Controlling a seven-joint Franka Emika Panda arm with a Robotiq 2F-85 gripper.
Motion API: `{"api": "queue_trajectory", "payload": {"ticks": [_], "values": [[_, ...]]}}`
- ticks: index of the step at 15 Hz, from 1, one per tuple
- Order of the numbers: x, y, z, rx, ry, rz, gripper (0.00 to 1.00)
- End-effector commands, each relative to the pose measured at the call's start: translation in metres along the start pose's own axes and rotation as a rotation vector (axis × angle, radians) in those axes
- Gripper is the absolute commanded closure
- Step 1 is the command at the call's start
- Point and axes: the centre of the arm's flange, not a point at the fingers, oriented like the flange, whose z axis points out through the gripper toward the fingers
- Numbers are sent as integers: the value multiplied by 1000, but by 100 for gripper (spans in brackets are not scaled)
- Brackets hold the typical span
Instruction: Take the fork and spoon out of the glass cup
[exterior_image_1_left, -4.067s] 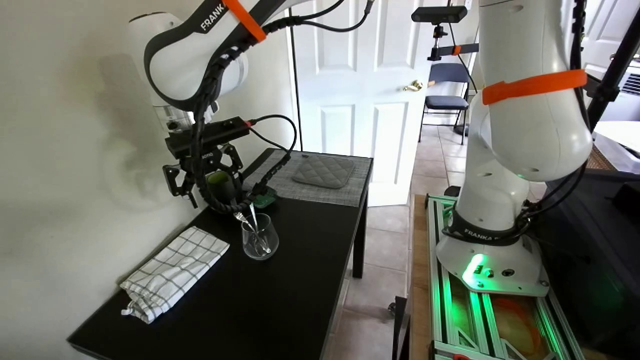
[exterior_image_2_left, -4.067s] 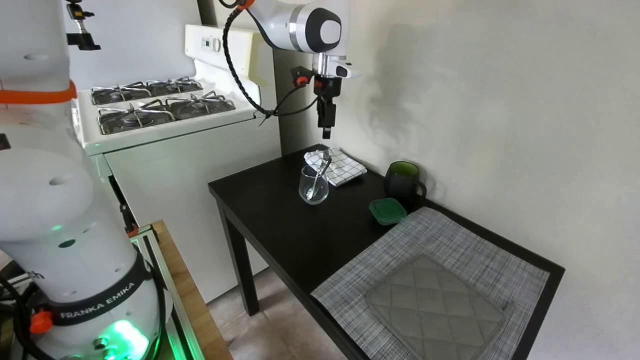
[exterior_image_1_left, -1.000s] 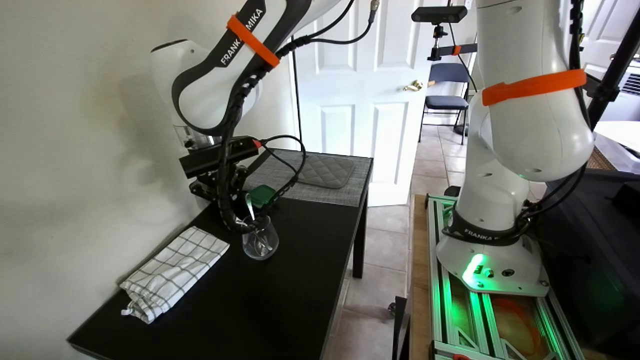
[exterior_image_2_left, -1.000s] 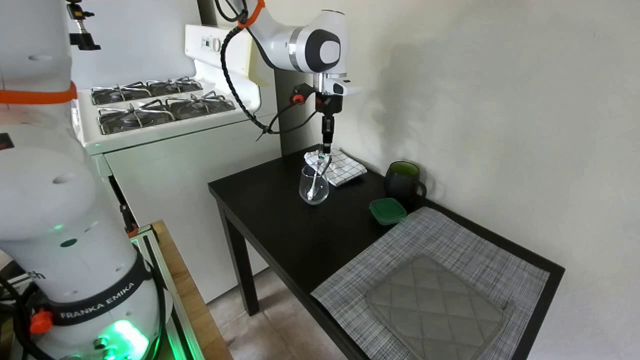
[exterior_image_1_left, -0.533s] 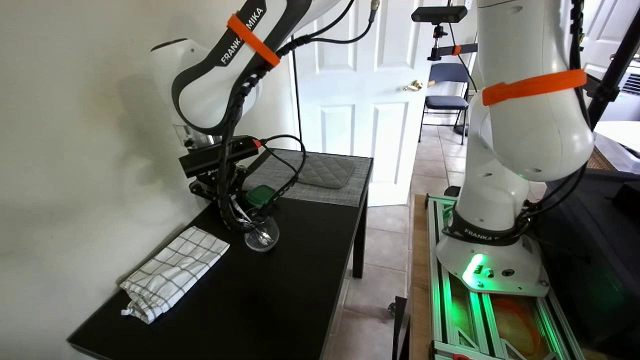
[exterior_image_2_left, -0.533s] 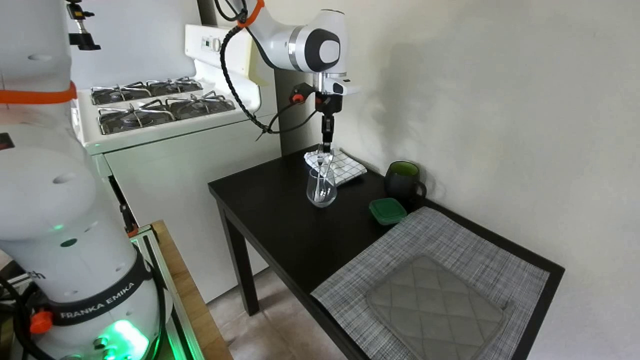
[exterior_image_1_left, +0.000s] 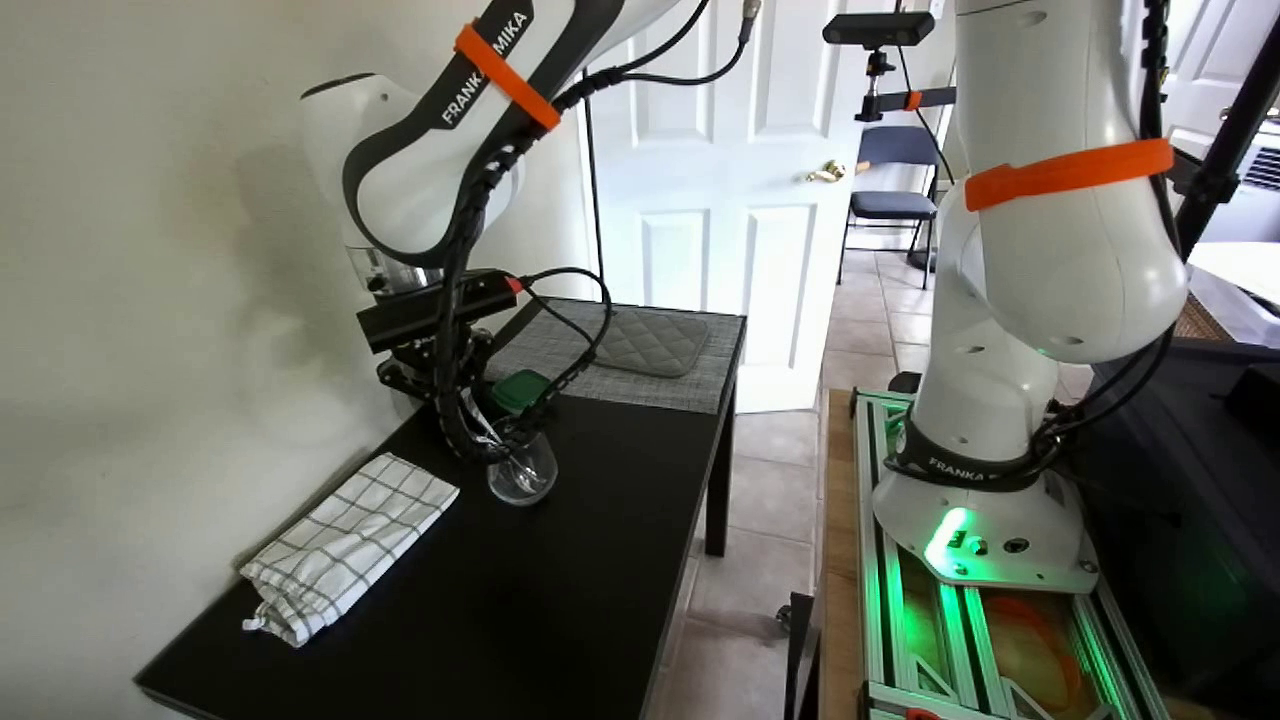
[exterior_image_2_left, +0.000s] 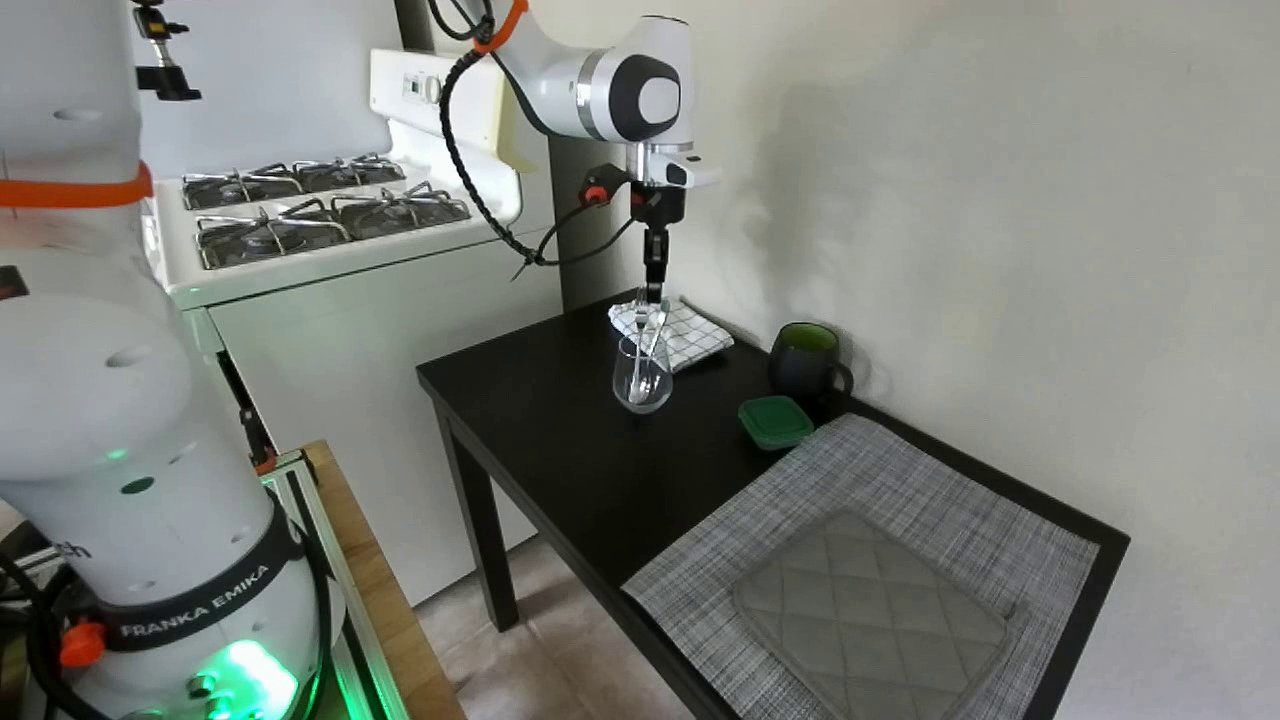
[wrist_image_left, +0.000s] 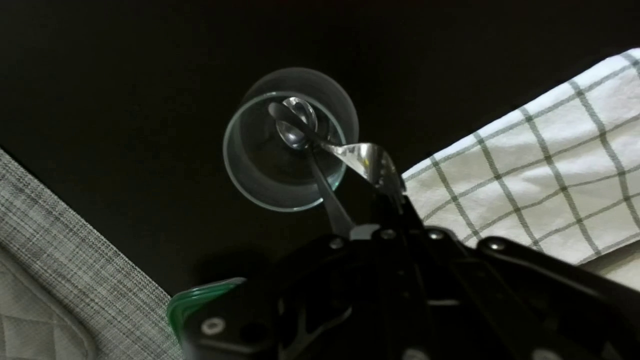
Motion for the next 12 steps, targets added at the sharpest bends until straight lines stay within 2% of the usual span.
{"api": "queue_trajectory", "payload": {"ticks": [1, 7, 9, 10, 12], "values": [[-10, 9, -1, 4, 10, -2, 66], [-12, 11, 1, -2, 9, -5, 20], [-13, 12, 2, -7, 5, -5, 17], [-14, 13, 4, -10, 2, -6, 7], [-16, 14, 5, -14, -1, -8, 2]]}}
